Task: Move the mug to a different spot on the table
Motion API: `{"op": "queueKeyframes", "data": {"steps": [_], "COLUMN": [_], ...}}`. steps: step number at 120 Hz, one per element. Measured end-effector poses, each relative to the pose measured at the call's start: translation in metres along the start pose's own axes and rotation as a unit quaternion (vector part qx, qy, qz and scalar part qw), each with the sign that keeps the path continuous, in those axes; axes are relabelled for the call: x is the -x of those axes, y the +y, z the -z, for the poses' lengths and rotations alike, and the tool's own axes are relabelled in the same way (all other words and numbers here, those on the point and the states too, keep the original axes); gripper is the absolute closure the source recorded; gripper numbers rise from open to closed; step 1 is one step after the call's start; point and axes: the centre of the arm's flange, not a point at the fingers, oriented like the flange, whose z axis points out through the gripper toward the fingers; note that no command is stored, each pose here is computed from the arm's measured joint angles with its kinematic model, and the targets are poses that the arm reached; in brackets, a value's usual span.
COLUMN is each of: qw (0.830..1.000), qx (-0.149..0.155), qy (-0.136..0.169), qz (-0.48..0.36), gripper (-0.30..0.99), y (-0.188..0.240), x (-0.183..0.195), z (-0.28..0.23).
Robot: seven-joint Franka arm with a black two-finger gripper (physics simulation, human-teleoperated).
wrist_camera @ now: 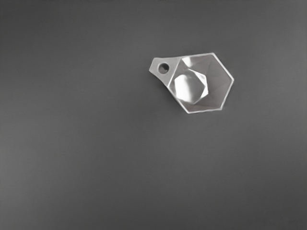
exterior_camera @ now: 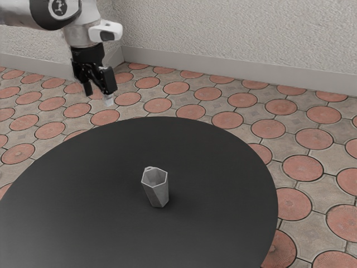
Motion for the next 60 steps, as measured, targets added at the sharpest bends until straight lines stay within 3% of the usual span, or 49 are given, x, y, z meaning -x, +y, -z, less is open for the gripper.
{"op": "queueKeyframes", "data": {"steps": [28,60], "qw": [1.000,0.997], "qx": [-0.009,-0.016], "qy": [-0.010,-0.059], "qz": [0.022,-0.046], "gripper": [0.00,0.00], "y": [-0.037,-0.071], "x": [-0.007,-0.048], "z": [-0.049,-0.149]}}
